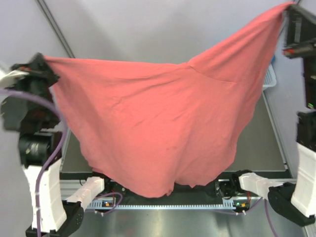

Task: Fold and stack the t-shirts
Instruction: Flatten the tshirt out

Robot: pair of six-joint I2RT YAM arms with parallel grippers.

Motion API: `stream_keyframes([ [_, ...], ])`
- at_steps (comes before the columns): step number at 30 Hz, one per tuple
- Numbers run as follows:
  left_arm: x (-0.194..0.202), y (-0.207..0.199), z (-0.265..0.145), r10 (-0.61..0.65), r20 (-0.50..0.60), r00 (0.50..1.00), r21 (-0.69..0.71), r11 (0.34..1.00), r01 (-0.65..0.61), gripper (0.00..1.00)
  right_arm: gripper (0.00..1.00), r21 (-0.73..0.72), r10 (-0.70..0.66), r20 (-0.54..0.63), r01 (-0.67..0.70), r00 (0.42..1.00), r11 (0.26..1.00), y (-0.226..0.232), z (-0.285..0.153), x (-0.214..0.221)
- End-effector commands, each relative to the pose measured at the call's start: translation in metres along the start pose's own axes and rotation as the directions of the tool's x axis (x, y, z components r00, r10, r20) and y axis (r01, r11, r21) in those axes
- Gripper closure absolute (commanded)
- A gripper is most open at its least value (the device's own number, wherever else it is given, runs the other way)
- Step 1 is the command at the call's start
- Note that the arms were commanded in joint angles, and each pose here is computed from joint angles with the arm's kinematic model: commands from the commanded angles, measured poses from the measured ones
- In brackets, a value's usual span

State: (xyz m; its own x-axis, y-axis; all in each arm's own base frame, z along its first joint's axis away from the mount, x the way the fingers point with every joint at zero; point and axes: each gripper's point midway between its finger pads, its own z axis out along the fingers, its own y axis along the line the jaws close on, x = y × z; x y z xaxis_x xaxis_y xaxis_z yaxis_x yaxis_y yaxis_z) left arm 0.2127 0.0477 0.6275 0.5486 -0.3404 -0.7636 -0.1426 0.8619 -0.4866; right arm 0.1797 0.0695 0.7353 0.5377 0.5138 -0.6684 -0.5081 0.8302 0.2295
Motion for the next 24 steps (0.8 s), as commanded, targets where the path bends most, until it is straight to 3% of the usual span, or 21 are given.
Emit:
stream_keyframes([
  [1, 0.056, 0.014, 0.027, 0.041, -0.041, 0.998, -0.061, 0.997, -0.043, 1.0, 1.0, 0.064, 0.027, -0.101, -0.02, 0.995, 0.998, -0.04, 0.034, 0.086],
  [6, 0.149, 0.052, 0.042, 0.158, -0.179, 0.971, -0.153, 0.971, -0.187, 1.0, 1.0, 0.114, 0.047, -0.238, -0.02, 0.97, 0.993, -0.085, 0.051, 0.203],
  [11, 0.239, 0.092, 0.04, 0.193, -0.29, 0.938, -0.203, 0.945, -0.257, 1.0, 1.0, 0.156, 0.035, -0.364, 0.024, 0.931, 0.987, -0.133, 0.063, 0.317],
  [13, 0.27, 0.102, 0.047, 0.209, -0.312, 0.927, -0.207, 0.937, -0.281, 1.0, 1.0, 0.143, 0.011, -0.376, 0.046, 0.927, 0.989, -0.144, 0.071, 0.342],
  [14, 0.286, 0.11, 0.049, 0.206, -0.324, 0.923, -0.215, 0.934, -0.284, 1.0, 1.0, 0.156, 0.014, -0.418, 0.056, 0.908, 0.986, -0.158, 0.07, 0.378],
  [19, 0.343, 0.157, 0.071, 0.21, -0.394, 0.895, -0.286, 0.897, -0.336, 1.0, 1.0, 0.149, 0.0, -0.45, 0.075, 0.893, 0.986, -0.184, 0.087, 0.442],
  [20, 0.348, 0.162, 0.077, 0.207, -0.394, 0.896, -0.295, 0.895, -0.336, 1.0, 1.0, 0.161, 0.009, -0.485, 0.079, 0.875, 0.984, -0.197, 0.081, 0.475],
  [24, 0.393, 0.188, 0.094, 0.207, -0.441, 0.873, -0.3, 0.883, -0.361, 1.0, 1.0, 0.144, 0.008, -0.48, 0.07, 0.877, 0.987, -0.21, 0.099, 0.509],
])
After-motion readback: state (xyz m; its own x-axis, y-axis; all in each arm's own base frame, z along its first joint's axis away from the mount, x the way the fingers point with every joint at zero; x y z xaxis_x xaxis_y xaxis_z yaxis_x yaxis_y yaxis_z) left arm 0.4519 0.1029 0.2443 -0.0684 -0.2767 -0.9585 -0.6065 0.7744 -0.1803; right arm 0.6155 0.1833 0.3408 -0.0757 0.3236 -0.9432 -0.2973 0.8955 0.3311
